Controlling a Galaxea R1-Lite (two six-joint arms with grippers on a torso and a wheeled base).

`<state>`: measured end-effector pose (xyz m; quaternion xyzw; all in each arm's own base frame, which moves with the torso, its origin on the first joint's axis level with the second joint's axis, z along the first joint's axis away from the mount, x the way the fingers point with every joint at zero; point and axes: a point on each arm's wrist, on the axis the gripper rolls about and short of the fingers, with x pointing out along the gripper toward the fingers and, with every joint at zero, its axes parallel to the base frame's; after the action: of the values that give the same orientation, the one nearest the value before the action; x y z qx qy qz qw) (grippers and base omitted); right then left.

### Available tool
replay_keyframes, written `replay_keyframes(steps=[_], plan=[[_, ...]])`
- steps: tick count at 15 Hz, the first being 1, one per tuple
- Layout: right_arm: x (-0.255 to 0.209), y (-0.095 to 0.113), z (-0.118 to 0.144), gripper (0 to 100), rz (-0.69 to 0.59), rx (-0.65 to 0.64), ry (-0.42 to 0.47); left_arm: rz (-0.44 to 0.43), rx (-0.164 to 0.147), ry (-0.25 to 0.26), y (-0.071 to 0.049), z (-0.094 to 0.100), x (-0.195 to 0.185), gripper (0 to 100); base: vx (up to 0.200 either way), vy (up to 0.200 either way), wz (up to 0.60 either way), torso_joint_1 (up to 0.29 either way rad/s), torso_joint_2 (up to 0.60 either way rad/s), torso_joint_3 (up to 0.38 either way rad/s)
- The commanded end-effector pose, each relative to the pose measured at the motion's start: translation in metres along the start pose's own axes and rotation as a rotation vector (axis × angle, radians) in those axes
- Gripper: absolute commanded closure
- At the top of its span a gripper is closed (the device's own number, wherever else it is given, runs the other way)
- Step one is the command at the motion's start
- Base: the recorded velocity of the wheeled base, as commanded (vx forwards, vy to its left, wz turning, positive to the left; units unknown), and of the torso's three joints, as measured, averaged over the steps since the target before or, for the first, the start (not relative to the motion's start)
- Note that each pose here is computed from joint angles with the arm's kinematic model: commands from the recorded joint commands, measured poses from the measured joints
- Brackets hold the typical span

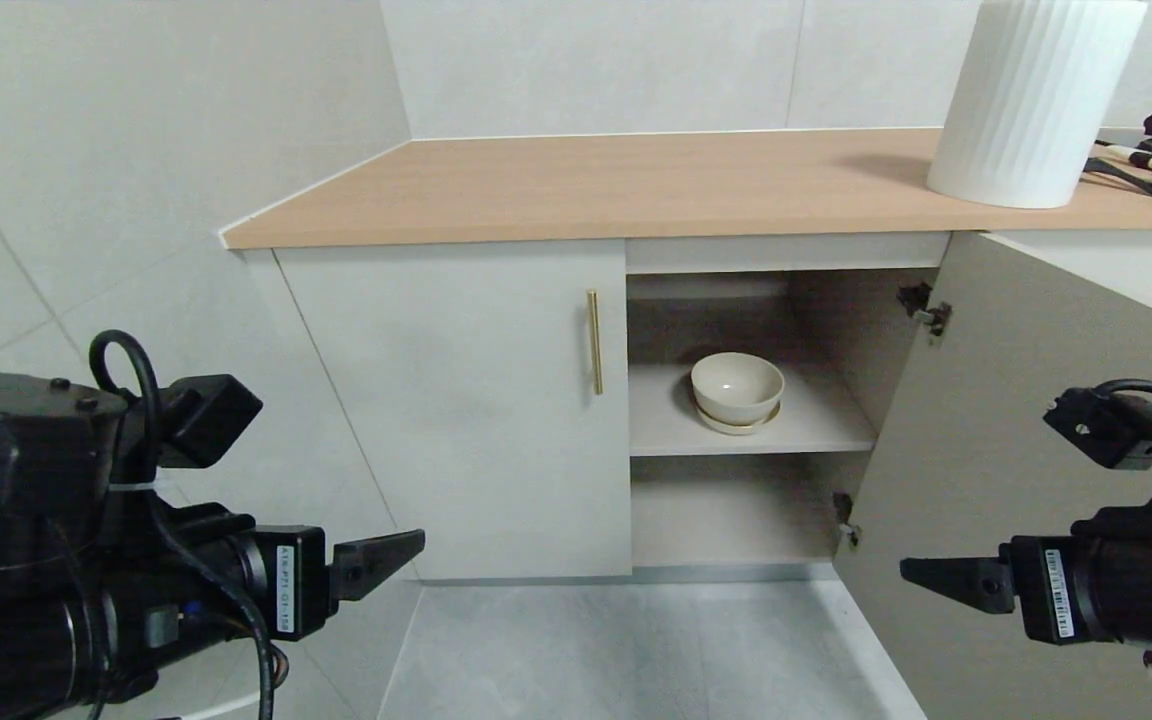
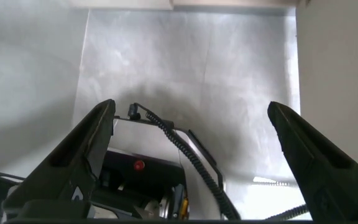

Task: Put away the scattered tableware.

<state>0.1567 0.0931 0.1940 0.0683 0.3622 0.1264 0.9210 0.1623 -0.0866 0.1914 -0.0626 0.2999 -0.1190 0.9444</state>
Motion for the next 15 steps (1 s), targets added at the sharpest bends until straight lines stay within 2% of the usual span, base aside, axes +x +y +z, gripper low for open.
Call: replay_keyframes(steps=[1,3,15], plan=[[0.002,0.0003,-0.0008,0,-0.003,-0.006,0.009,0.001,-0.001,0.002,-0.0001,0.0,0.0009,0,-0.2,0.0,0.0,-0.002,0.0,0.002],[0.0025,0.0001,-0.0007,0,-0.004,-0.005,0.01,0.002,0.001,0.004,-0.0002,-0.0001,0.0013,0,-0.2,0.0,0.0,0.0,0.0,0.005],[0.0022,-0.0002,-0.0027,0,-0.004,-0.012,0.016,-0.001,0.002,0.005,-0.0004,-0.0005,0.0014,0,0.0,0.0,0.0,0.0,0.0,0.0]])
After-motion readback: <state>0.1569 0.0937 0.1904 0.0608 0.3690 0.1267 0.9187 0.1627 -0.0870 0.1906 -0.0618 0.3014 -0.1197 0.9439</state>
